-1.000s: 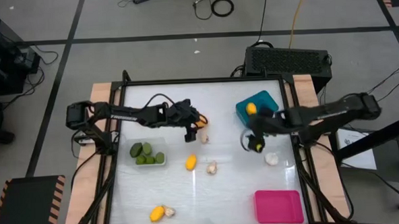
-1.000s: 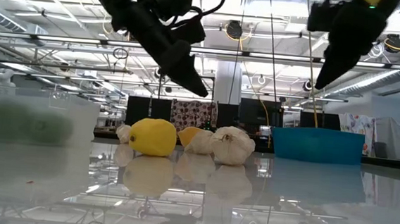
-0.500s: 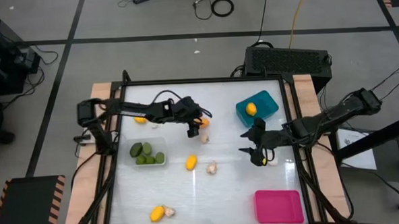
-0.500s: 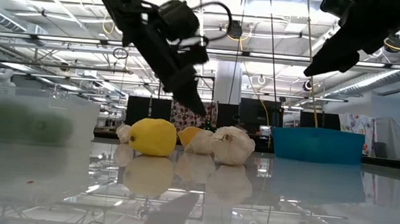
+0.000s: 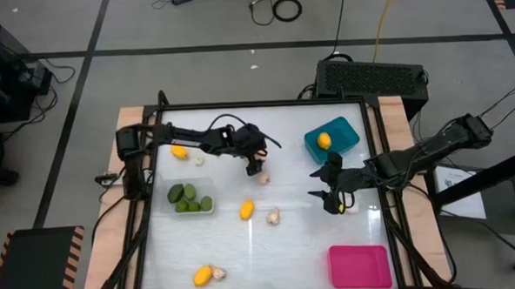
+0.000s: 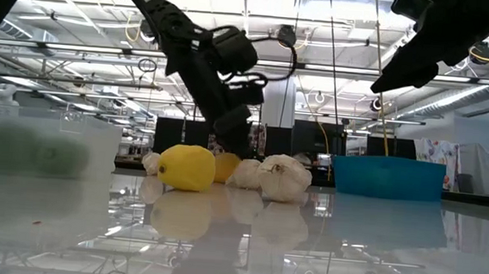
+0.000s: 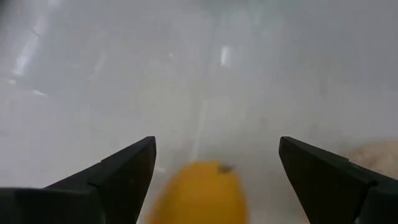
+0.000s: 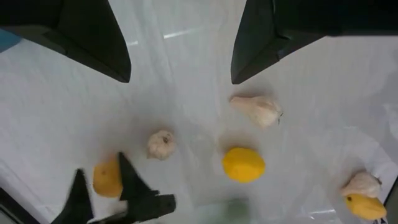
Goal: Sort produce into baskets
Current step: Put the yellow lemon into the blue bin
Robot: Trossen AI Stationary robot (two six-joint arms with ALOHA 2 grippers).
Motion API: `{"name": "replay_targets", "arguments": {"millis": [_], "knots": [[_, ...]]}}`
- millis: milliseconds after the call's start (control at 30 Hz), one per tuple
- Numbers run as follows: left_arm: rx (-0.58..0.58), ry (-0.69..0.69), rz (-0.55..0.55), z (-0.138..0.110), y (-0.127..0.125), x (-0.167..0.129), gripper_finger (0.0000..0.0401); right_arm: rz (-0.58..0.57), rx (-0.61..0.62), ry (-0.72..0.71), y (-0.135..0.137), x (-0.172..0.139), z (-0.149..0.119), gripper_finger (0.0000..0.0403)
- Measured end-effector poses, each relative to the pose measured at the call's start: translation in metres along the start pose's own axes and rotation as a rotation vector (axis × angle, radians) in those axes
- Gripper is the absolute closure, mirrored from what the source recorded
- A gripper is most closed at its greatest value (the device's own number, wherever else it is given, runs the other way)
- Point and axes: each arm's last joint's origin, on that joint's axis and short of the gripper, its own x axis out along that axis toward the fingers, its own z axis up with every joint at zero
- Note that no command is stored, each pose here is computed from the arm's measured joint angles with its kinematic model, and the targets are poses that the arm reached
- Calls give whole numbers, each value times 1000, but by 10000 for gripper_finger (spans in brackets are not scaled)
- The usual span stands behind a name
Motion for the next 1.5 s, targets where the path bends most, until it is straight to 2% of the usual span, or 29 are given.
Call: {"name": "replay_targets", "arguments": {"millis": [233, 400, 567, 667, 800, 967, 1133, 1500], "knots": [[-1, 55, -25, -10, -2, 13, 53, -1, -1, 3, 0, 0, 0, 133], [2, 23, -22, -6, -2, 13, 53, -1, -1, 3, 0, 0, 0, 133], [41, -20, -20, 11, -1, -6, 53, -1, -1, 3, 0, 0, 0, 133], [87, 22, -27, 21, 0, -23, 53, -2, -2, 5, 0, 0, 0, 133], [89, 131, -44, 24, 0, -37, 53, -4, -4, 10, 0, 0, -1, 133], [35, 247, -39, 14, 1, -39, 53, -4, -16, 10, 0, 0, -1, 133], [-17, 265, -2, 9, 7, -38, 53, -4, -22, 11, 0, 0, -1, 133], [-57, 306, 7, -8, 13, -32, 53, -4, -22, 11, 0, 0, -1, 133]]}}
